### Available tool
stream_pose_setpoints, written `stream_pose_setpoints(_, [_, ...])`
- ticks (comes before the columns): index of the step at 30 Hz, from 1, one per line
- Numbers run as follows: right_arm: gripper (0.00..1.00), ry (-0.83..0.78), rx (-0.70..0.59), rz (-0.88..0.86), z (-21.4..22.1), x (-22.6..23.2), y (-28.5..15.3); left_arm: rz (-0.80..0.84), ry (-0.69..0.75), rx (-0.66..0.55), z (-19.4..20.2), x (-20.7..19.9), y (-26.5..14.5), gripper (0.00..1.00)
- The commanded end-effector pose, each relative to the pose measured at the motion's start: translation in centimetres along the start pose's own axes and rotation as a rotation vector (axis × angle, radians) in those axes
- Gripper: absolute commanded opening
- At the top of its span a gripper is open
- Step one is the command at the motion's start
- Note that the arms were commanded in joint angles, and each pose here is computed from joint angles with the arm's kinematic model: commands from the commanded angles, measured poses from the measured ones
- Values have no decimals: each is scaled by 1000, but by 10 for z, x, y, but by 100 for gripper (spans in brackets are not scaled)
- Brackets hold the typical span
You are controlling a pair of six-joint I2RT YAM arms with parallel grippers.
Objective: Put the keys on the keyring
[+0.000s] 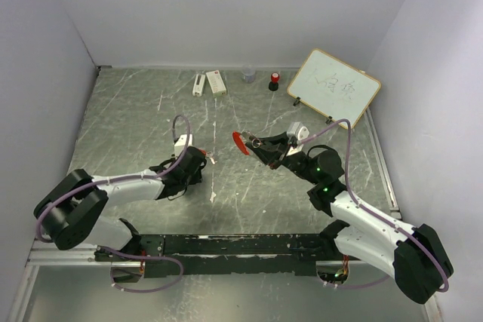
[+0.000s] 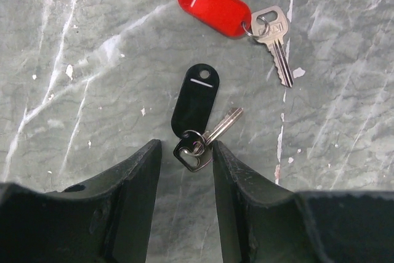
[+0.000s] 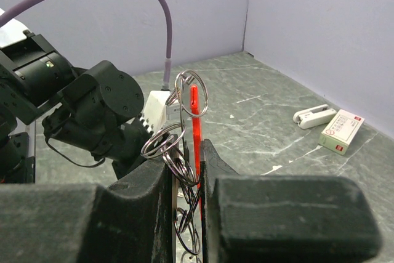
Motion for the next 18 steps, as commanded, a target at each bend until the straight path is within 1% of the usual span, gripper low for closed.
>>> stream_pose_setpoints(1, [0,-16,-23,2,-3,-1,1,-13,15,-19,-4,-9,4,50])
stream_pose_setpoints(9, [0,-19,-24,6,-4,-2,0,-54,53,-21,-1,-11,8,49])
stream_pose_setpoints(18, [0,-15,-23,3,-3,-2,1,-61,54,-23,1,-8,2,39])
Point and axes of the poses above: each gripper's point midway between its finger pads, its own y axis out along the fingers, its own x axis along the line the jaws close on, z = x × y, the point moved 6 cm from there along -y, back along the fingers, and after that the axes turned 4 degrees about -y, right-handed, at the moved point
